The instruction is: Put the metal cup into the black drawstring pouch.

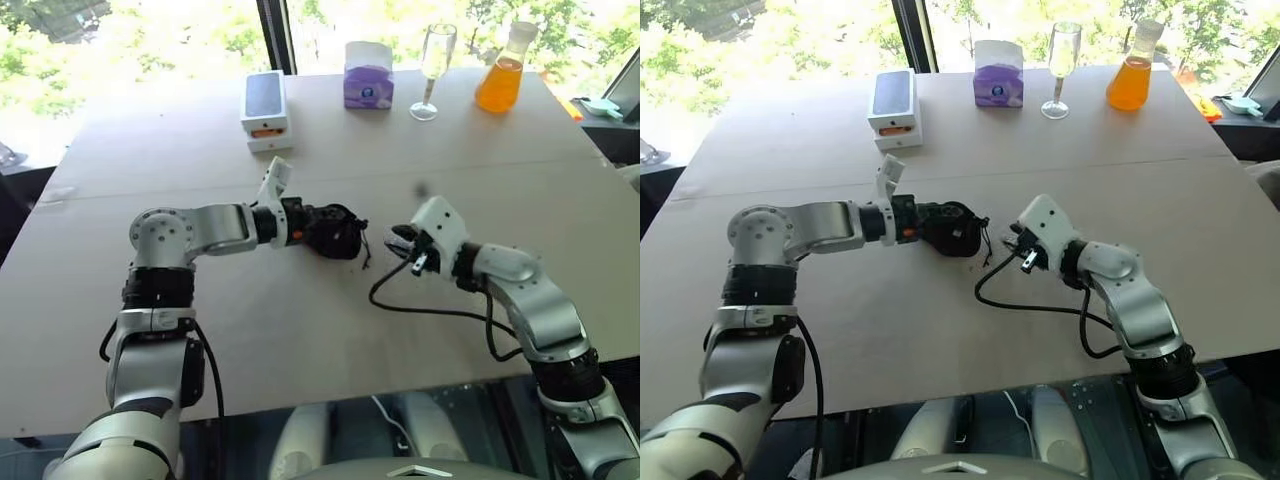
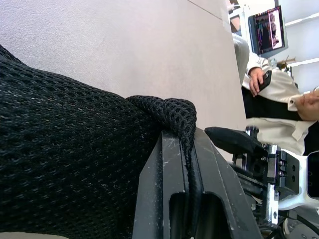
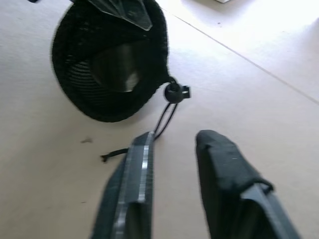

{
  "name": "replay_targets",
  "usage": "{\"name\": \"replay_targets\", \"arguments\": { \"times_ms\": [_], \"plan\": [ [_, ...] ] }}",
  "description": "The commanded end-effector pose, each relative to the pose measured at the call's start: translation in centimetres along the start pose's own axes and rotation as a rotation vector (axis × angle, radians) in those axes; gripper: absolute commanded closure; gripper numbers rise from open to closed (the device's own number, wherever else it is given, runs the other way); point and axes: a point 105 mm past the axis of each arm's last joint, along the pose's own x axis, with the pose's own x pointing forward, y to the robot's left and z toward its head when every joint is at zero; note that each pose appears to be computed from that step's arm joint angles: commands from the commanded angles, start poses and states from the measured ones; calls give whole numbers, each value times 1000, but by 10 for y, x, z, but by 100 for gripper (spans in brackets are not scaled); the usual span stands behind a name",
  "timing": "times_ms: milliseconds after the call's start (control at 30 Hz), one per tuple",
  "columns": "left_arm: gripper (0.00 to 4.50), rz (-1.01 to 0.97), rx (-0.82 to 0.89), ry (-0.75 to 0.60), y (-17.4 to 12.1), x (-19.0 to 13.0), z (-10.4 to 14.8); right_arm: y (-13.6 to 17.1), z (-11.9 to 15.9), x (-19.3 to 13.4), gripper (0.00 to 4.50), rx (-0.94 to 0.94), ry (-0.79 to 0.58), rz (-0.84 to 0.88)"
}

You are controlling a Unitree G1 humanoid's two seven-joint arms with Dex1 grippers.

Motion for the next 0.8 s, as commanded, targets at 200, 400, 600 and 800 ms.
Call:
{"name": "replay_targets", "arguments": {
  "times_ms": [200, 400, 600, 800],
  "plan": [
    [450, -17, 67, -1, -2, -16, 12, 17, -5, 33, 125, 146, -16, -15],
    [450, -8, 72, 0, 1, -17, 13, 26, -23, 60, 125, 183, 56, -53],
    [450, 9, 68, -9, 5, -22, 14, 28, -74, 56, 125, 84, 230, -130],
    [450, 15, 68, -13, 6, -25, 14, 24, -88, 41, 361, 92, 268, -150]
  ]
}}
